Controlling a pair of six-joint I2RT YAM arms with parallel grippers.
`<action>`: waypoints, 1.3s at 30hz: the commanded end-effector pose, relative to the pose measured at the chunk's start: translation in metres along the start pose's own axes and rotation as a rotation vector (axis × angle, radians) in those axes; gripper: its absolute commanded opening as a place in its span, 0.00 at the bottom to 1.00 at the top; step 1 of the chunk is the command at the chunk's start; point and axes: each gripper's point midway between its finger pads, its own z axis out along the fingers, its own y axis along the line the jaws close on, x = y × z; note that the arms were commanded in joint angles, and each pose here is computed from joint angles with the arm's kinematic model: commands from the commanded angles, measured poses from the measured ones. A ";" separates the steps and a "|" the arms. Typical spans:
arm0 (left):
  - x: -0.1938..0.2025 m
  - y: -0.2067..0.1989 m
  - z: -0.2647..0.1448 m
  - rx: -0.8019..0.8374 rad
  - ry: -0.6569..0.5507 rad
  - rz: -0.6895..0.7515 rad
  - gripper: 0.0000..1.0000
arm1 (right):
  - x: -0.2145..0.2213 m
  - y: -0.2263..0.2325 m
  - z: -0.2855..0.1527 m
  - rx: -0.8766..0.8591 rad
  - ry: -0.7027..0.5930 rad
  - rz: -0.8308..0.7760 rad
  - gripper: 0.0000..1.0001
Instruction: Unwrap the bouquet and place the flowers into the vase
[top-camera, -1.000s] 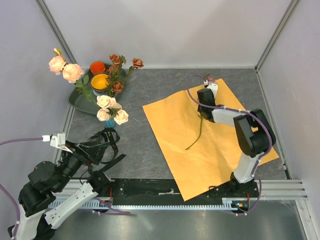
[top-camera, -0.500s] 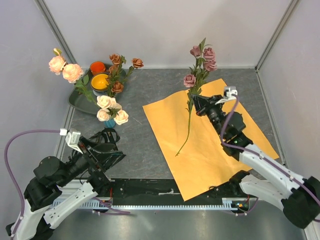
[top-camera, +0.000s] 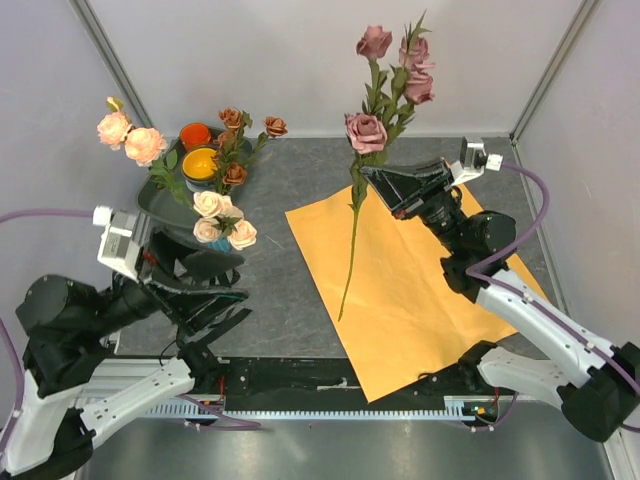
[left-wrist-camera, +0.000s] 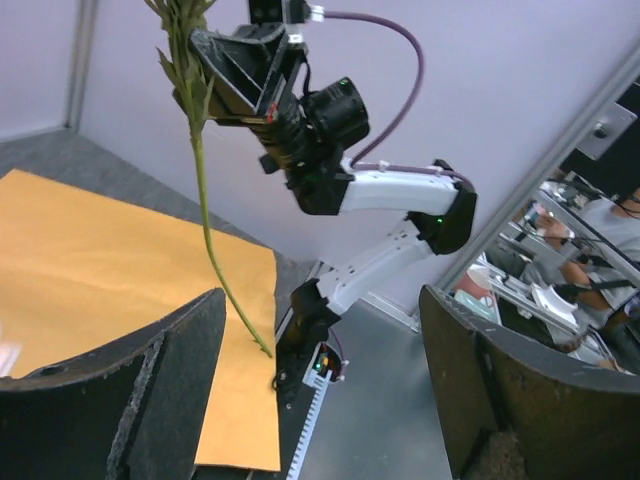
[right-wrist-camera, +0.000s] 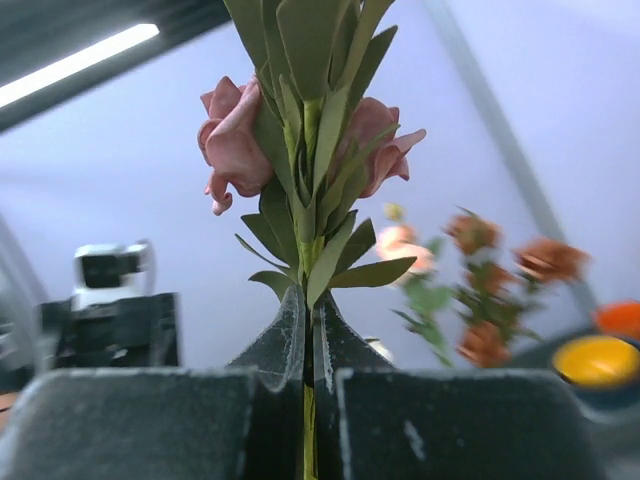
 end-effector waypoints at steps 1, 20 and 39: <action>-0.011 -0.012 0.052 0.120 0.083 0.065 0.85 | -0.038 0.093 0.025 -0.368 -0.072 0.112 0.00; 0.017 -0.004 0.143 0.335 0.191 -0.029 0.54 | -0.040 0.144 0.034 -0.513 -0.088 0.227 0.00; 0.001 0.076 0.137 -0.112 0.132 0.239 0.02 | 0.001 0.027 0.036 0.168 0.120 -0.044 0.89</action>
